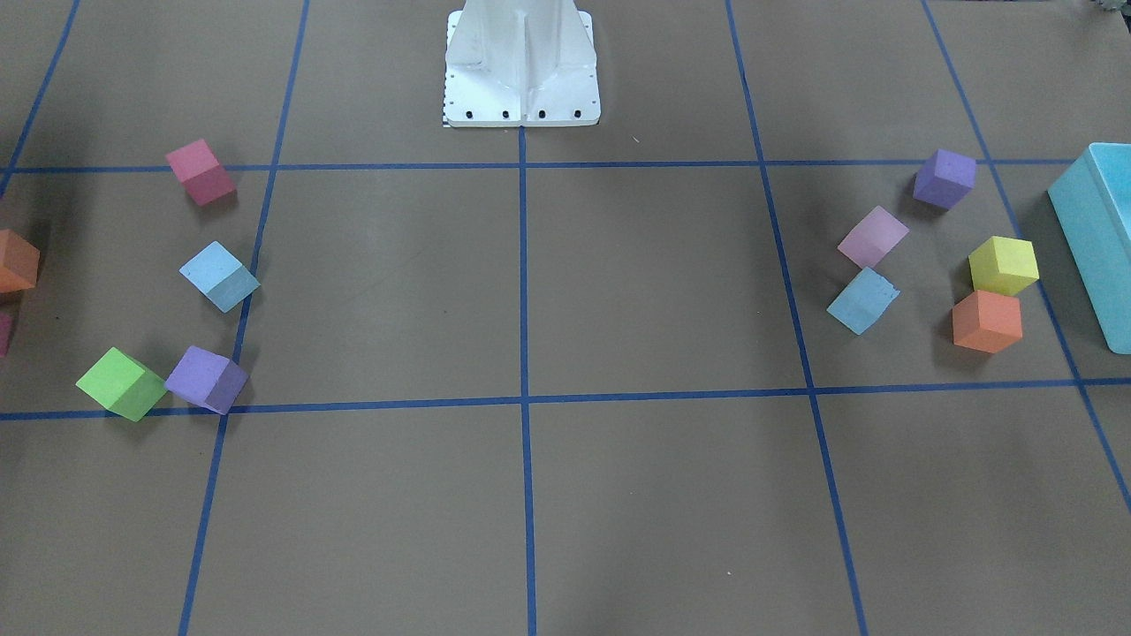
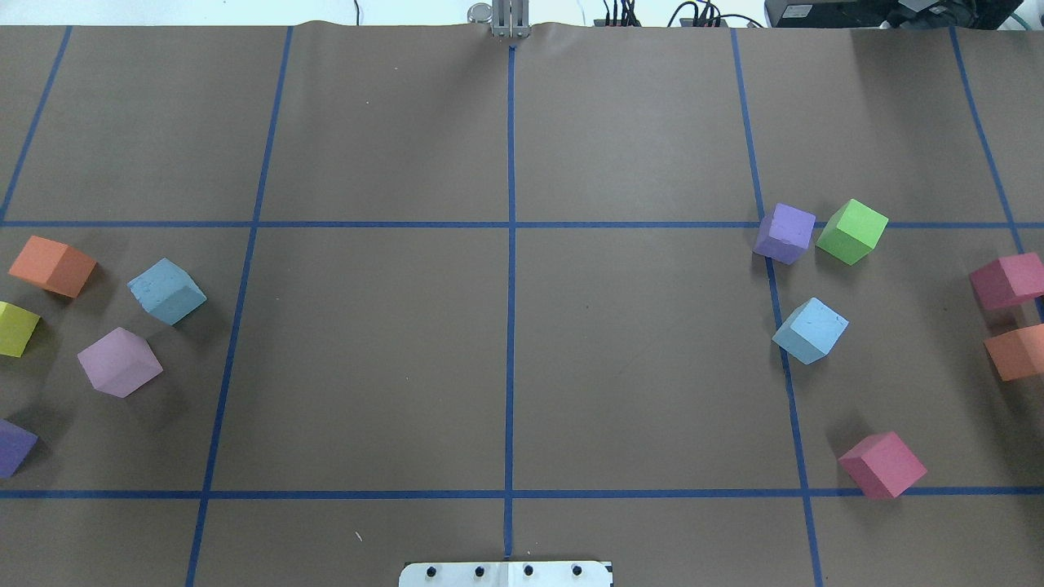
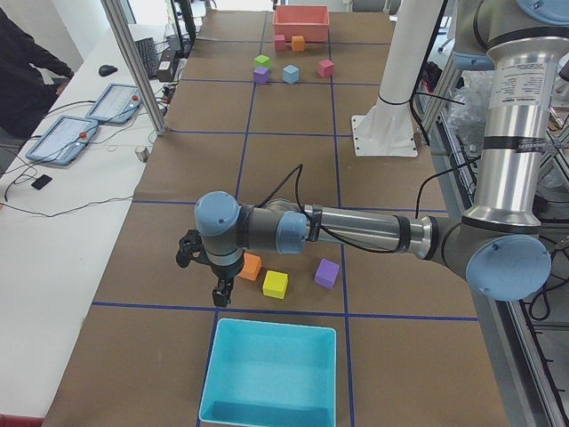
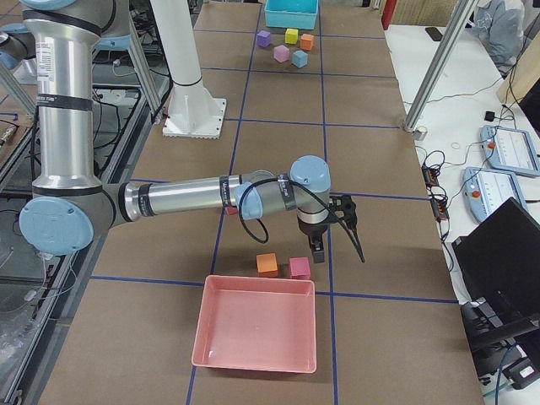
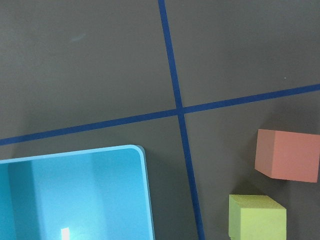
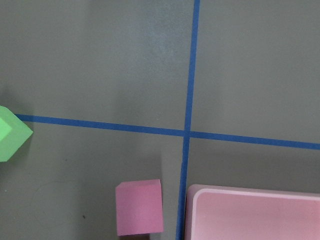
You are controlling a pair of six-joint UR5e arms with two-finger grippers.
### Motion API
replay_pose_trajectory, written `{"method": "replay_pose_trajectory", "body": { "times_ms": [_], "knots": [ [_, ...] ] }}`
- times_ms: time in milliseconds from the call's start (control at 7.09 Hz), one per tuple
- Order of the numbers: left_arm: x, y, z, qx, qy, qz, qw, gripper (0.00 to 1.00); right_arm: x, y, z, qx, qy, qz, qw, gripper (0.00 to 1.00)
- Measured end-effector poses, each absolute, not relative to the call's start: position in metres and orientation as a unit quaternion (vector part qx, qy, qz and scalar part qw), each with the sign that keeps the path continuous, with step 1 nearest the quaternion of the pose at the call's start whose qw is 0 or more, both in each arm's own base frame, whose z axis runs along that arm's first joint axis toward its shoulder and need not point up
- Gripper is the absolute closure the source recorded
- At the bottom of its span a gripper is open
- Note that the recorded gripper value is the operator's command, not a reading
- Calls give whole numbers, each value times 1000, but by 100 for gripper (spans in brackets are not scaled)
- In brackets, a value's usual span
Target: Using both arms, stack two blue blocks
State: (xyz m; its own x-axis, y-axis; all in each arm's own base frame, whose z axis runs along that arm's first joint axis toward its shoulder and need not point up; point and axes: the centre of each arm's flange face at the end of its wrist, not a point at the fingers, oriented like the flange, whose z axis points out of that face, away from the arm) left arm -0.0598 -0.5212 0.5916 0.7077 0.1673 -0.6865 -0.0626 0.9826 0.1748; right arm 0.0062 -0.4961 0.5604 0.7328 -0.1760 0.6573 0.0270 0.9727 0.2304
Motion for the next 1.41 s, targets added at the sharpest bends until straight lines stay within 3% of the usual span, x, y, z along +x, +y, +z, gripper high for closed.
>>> {"method": "replay_pose_trajectory", "body": {
  "times_ms": [705,1410],
  "knots": [
    [55,-573,489,74,392,82,913,0,-95,-495,491,105,-396,-114,905,0],
    [167,-585,441,86,367,155,913,0,-240,-475,415,36,-405,13,914,2]
  ]
}}
